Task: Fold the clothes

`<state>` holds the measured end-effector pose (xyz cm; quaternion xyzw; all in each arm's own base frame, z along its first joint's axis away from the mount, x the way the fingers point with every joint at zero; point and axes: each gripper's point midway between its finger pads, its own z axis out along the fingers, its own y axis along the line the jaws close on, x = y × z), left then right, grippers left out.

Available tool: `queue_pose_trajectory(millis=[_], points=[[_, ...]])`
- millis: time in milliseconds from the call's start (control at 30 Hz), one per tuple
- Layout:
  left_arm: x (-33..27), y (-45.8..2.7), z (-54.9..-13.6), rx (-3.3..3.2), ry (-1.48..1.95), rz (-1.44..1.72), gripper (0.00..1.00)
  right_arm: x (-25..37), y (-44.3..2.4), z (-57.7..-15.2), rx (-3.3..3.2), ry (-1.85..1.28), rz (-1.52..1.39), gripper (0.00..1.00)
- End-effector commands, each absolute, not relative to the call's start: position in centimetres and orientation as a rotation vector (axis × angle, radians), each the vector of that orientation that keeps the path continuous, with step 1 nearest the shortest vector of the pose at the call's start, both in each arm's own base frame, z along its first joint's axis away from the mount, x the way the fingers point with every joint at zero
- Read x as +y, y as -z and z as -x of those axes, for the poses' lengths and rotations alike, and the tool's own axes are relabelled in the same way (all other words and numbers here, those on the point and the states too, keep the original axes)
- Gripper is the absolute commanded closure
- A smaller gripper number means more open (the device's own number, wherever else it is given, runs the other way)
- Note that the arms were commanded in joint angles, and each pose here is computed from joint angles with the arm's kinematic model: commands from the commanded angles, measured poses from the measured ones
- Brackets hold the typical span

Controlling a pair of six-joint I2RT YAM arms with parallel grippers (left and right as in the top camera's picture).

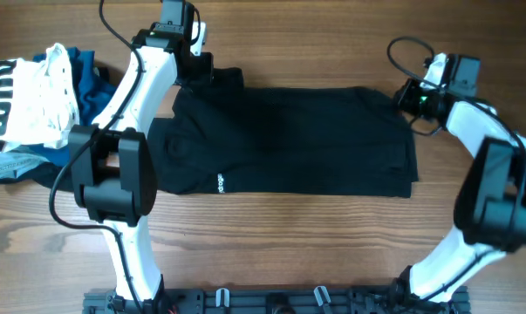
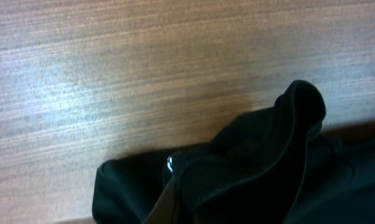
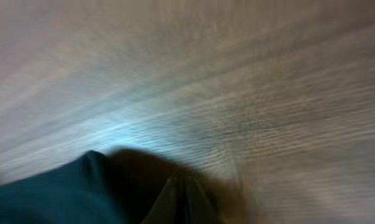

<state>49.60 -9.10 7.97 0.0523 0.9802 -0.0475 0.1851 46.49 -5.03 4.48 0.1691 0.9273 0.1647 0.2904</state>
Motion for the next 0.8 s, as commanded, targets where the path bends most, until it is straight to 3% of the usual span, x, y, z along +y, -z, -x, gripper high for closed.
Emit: queue_pose_trajectory(millis=[0,333,600,767], points=[[-8.8,-10.9,-48.4,2.754,0.144,-0.109,0.96,-6.0,-8.7,-46.1,2.415,-0.355,-0.418,0.96],[-6.3,-9.4,-43.3,2.989,0.114,0.048,0.96,-7.4,-8.2,-41.6,2.516,-0.377,-0.754,0.96],[-5.4,-9.1,-39.5,3.145,0.087,0.086,0.96,-8.2,-6.7,-37.9,2.635,-0.382,-0.870,0.96],[-5.1,-9.0,-37.1,3.244,0.066,0.093,0.96,-8.2,-6.2,-36.6,2.709,-0.356,-0.800,0.96]])
